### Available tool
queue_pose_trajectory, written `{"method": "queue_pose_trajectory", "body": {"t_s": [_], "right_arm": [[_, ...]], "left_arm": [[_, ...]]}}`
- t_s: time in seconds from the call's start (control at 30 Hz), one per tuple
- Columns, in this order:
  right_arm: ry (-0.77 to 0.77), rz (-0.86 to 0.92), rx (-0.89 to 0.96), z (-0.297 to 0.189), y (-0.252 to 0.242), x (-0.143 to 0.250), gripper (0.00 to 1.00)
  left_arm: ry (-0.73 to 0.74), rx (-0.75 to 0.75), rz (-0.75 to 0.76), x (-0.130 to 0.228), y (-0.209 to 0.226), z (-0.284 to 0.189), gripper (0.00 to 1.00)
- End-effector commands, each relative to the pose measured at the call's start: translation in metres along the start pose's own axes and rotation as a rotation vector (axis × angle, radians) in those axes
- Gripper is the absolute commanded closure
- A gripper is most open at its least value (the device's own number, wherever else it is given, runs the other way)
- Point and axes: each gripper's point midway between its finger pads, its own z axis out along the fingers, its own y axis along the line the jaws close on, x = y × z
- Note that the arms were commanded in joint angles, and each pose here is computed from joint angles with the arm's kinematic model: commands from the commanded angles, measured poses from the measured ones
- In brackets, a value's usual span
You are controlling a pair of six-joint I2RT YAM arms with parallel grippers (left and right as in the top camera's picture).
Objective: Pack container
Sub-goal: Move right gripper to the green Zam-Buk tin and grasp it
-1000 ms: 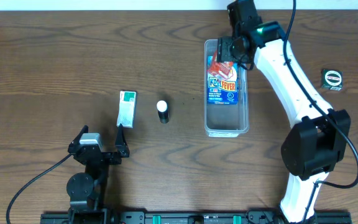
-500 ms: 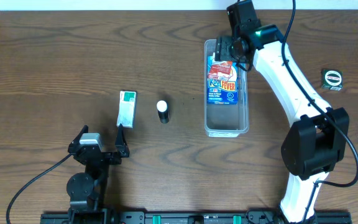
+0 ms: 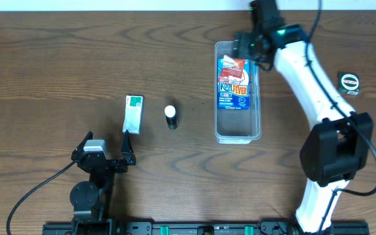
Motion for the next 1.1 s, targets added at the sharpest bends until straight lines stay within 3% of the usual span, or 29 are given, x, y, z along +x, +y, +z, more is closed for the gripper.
{"method": "queue_pose_trajectory", "body": {"t_s": [0.0, 0.2, 0.4, 0.7, 1.07], "right_arm": [[0.006, 0.012, 0.144, 0.001, -0.087, -0.016, 0.18], [0.081, -0.002, 0.297, -0.014, -0.206, -0.014, 0.14], [0.103, 0.061, 0.339, -0.025, -0.289, -0.006, 0.15], [0.165, 0.017, 0.285, 0.012, -0.329, 0.012, 0.12], [0.223, -0.020, 0.277, 0.059, -0.342, 0.030, 0.08]], "left_arm": [[0.051, 0.006, 0.003, 0.016, 0.000, 0.001, 0.02], [0.051, 0.006, 0.003, 0.016, 0.000, 0.001, 0.02], [0.051, 0.006, 0.003, 0.016, 0.000, 0.001, 0.02], [0.051, 0.006, 0.003, 0.016, 0.000, 0.001, 0.02], [0.051, 0.006, 0.003, 0.016, 0.000, 0.001, 0.02]]}}
